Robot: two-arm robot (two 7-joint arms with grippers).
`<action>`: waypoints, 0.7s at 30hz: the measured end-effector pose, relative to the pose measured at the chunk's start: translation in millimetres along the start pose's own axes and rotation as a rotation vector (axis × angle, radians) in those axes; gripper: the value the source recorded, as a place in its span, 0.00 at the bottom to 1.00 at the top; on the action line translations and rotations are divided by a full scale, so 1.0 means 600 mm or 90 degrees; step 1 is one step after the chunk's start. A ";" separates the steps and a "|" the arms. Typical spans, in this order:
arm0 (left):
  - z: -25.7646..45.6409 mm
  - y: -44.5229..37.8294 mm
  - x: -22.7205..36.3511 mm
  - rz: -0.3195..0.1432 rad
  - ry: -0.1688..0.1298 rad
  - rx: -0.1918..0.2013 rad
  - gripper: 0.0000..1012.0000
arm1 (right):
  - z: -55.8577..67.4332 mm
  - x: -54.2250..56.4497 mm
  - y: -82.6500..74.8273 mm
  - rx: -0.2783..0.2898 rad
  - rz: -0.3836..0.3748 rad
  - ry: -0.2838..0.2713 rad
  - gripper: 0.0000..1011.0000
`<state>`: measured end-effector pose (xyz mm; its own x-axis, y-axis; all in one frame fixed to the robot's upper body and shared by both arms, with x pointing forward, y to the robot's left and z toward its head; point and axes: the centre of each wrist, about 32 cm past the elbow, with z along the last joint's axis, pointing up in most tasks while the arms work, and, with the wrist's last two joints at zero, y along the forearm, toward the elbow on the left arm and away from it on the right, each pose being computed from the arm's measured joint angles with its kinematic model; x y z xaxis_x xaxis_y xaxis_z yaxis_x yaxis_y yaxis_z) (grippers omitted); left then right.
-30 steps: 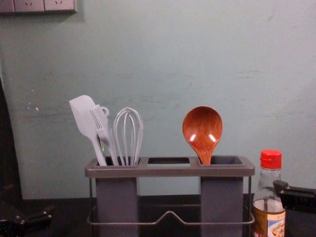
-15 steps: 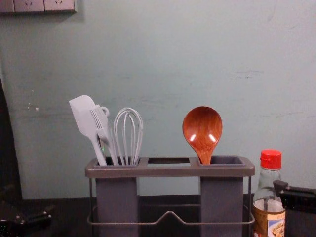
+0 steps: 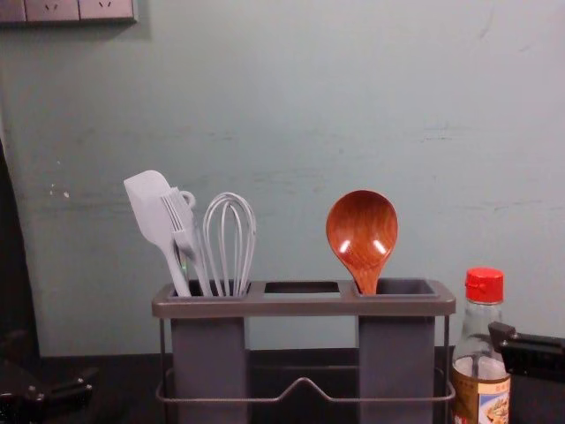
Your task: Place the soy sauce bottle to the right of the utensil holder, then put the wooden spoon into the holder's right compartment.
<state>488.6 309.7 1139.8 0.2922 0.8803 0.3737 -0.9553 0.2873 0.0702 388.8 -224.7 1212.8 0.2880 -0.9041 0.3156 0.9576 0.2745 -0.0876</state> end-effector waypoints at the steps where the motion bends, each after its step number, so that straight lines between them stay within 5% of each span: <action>1: 0.000 0.000 0.0000 0.000 0.000 0.000 1.00 | 0.000 0.000 0.000 0.000 0.000 0.000 0.99; 21: 0.000 0.000 0.0000 0.000 0.000 0.000 1.00 | 0.000 0.000 0.000 0.000 0.000 0.000 0.99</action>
<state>488.6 309.7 1139.8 0.2922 0.8803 0.3737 -0.9553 0.2873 0.0702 388.8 -224.7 1212.8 0.2879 -0.9042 0.3156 0.9576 0.2744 -0.0875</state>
